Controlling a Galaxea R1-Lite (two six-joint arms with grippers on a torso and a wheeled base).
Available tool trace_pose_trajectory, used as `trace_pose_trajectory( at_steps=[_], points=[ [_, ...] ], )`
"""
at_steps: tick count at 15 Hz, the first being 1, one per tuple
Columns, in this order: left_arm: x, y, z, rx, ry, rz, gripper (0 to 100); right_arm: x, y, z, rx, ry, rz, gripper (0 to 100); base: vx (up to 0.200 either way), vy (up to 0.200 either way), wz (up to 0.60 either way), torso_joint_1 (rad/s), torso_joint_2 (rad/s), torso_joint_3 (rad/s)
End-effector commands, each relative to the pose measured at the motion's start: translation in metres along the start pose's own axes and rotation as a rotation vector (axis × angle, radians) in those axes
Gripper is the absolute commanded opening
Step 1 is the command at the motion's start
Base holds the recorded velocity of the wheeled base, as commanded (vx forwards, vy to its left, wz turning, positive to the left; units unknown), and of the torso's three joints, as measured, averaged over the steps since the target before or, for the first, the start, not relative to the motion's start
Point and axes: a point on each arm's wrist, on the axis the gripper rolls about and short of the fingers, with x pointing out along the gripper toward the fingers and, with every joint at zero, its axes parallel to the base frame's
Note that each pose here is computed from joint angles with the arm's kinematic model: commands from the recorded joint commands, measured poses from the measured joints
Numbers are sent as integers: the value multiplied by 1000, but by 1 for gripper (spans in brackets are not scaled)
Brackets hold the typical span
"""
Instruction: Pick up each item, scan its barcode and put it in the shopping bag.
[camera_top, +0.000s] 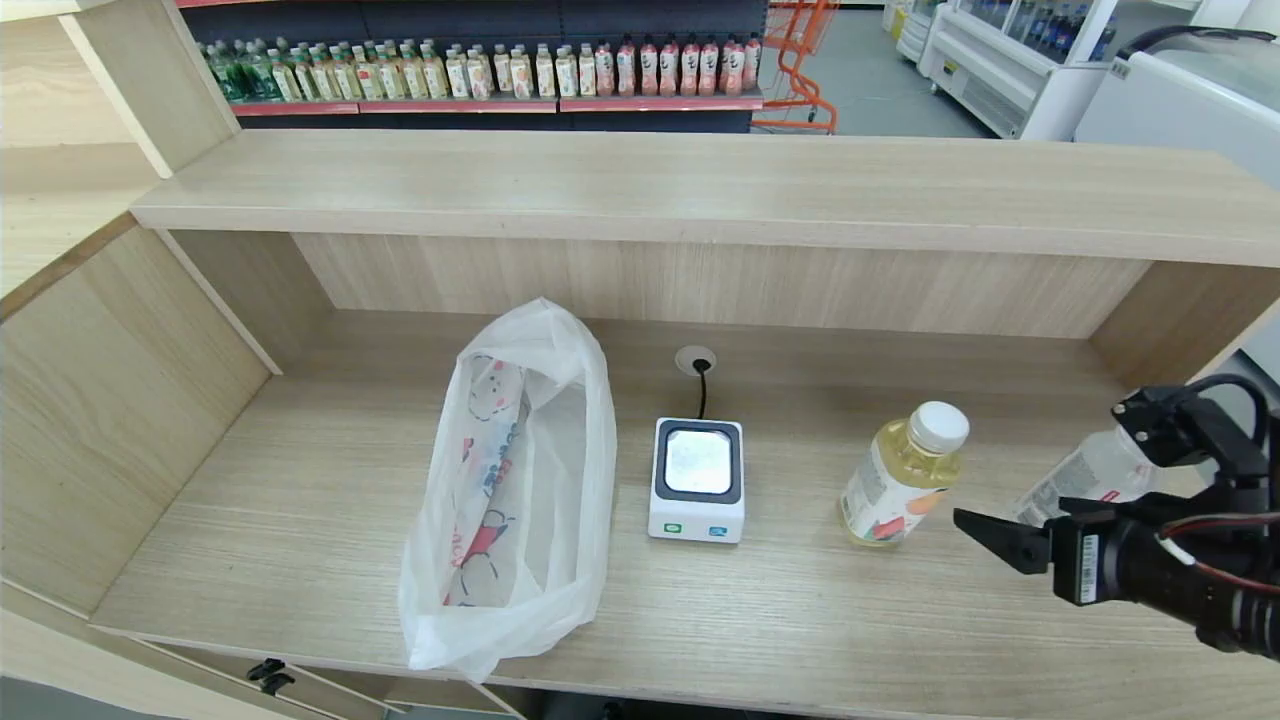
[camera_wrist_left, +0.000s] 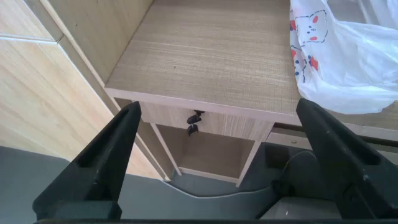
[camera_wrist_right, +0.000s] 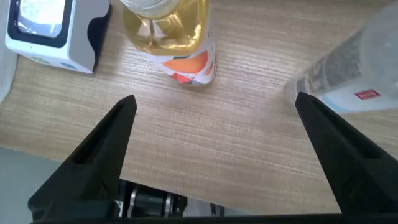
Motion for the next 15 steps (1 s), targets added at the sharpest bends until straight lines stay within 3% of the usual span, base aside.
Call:
trace_pose_trajectory(
  at_steps=[1, 4, 15],
  points=[
    [0, 0, 0, 0, 0, 0, 100, 33, 4, -15, -13, 92, -6, 100, 0, 0, 0, 0, 0, 0],
    [0, 0, 0, 0, 0, 0, 100, 40, 14, -19, -9, 98, 29, 100, 0, 0, 0, 0, 0, 0],
    [0, 0, 0, 0, 0, 0, 100, 71, 45, -25, -4, -46, 6, 100, 0, 0, 0, 0, 0, 0]
  ],
)
